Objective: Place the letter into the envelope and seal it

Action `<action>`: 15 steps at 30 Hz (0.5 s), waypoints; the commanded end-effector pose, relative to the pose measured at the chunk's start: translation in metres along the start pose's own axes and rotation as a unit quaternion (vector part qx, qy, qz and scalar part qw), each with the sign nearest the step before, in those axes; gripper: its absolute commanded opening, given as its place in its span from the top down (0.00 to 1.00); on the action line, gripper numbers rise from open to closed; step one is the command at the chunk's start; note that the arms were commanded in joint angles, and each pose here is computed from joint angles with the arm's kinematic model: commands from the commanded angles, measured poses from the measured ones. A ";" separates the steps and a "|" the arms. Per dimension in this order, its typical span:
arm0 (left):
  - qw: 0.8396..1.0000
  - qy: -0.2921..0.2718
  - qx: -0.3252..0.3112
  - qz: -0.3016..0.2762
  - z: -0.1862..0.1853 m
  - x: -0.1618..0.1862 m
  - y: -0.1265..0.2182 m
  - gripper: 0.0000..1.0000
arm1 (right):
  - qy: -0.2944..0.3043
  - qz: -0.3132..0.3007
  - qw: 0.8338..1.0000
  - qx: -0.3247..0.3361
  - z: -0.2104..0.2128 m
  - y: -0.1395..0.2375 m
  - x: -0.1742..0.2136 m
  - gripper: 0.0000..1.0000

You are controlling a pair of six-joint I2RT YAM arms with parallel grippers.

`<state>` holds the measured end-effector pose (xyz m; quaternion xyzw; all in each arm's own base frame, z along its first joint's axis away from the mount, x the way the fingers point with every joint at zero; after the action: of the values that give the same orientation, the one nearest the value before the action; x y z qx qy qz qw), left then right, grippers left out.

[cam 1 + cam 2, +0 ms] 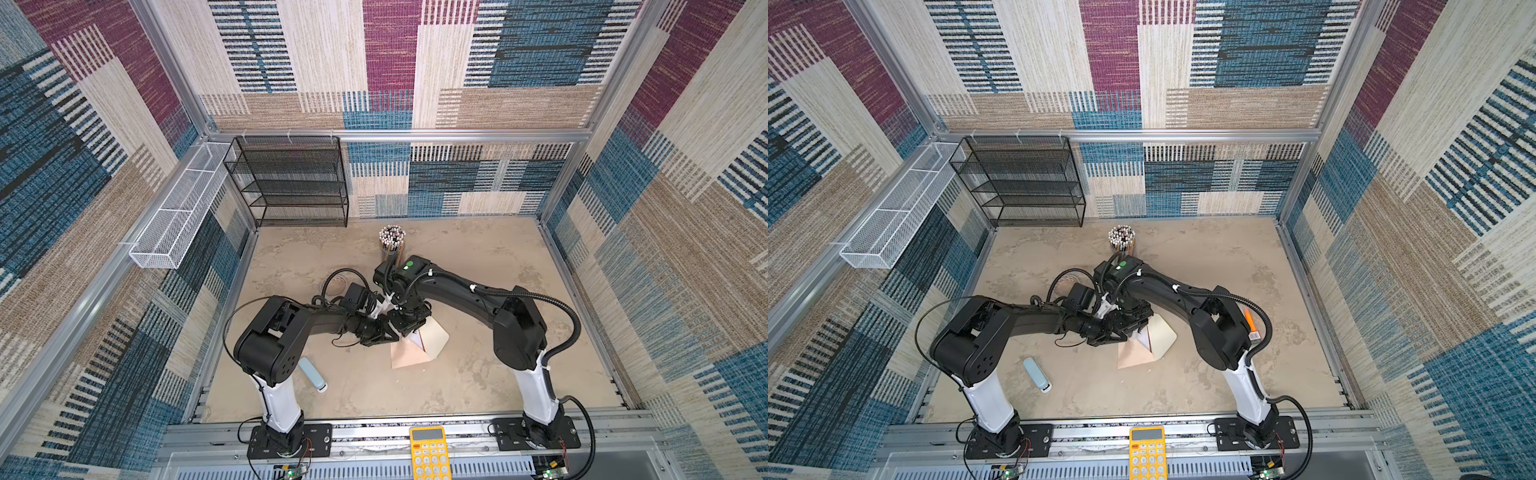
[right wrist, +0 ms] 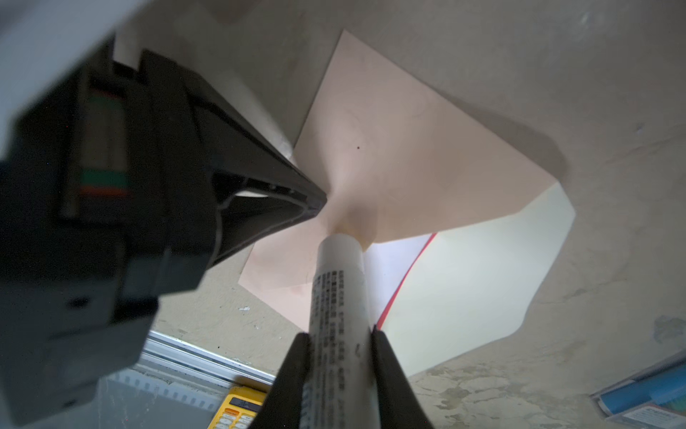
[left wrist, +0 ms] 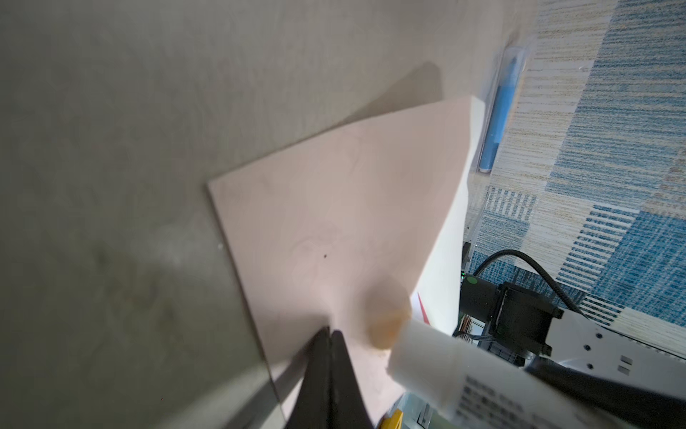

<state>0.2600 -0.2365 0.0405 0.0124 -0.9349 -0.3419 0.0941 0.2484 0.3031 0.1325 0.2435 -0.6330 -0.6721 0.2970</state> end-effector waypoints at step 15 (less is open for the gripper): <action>0.995 0.027 -0.095 -0.022 0.034 0.004 0.006 1.00 | -0.013 -0.003 1.000 -0.004 -0.004 0.000 0.001 1.00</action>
<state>0.2590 -0.2332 0.0423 0.0147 -0.9323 -0.3498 0.0911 0.2510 0.2976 0.1376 0.2389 -0.6356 -0.6774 0.2829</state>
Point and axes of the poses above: each gripper's point midway between its finger pads, its own y axis back along the fingers, its own z axis along the line the jaws close on, x = y × z, the point moved 4 cm from there along y, back along the fingers, and after that the axes turned 15 degrees about y, right-handed, at the moved point
